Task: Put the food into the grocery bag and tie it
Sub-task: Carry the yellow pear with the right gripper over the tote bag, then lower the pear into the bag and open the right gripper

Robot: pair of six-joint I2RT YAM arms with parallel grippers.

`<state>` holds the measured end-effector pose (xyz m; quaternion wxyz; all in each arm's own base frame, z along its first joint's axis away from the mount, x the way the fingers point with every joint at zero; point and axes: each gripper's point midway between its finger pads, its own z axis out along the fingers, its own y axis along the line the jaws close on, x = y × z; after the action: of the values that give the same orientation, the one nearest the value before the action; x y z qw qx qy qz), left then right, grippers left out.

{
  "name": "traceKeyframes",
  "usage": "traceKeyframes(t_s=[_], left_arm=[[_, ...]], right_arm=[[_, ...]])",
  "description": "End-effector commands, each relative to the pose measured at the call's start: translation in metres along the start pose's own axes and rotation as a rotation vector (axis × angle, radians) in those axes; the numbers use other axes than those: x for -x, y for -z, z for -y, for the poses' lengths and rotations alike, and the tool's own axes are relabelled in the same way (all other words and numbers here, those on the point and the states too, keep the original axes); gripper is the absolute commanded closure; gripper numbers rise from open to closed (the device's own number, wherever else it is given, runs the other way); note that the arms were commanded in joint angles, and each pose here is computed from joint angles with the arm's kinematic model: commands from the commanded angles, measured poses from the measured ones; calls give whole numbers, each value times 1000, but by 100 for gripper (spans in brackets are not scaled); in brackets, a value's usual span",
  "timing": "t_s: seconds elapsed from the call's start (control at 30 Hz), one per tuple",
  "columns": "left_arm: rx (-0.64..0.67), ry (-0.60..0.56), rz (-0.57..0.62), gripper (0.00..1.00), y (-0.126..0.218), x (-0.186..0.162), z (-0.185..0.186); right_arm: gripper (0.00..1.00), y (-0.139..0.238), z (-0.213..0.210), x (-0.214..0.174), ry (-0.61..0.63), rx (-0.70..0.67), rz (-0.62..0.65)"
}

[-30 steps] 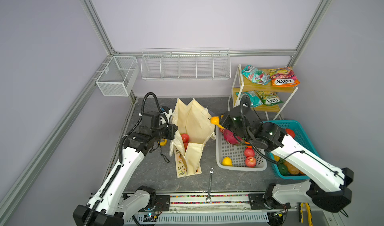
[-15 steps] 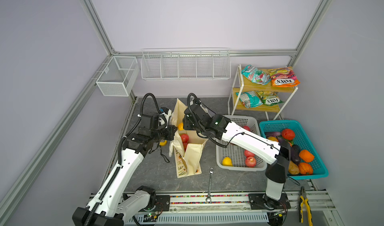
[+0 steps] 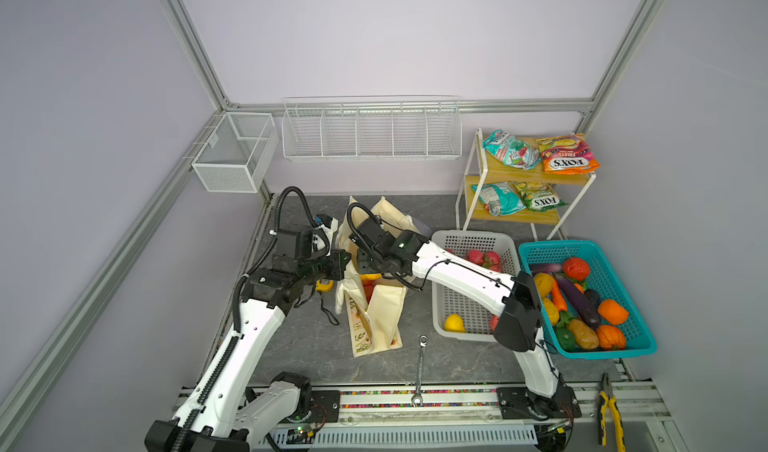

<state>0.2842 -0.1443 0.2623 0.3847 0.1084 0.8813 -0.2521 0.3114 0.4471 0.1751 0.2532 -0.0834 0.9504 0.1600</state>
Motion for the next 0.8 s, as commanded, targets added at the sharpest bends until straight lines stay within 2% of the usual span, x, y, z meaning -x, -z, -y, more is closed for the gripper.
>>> traceKeyframes(t_s=[0.0, 0.43, 0.77], left_arm=[[-27, -23, 69, 100, 8, 14, 6], [7, -6, 92, 100, 13, 18, -3], [30, 1, 96, 100, 14, 19, -8]], right_arm=[[60, -14, 11, -14, 22, -42, -74], [54, -58, 26, -42, 10, -100, -181], [36, -73, 33, -53, -12, -111, -233]])
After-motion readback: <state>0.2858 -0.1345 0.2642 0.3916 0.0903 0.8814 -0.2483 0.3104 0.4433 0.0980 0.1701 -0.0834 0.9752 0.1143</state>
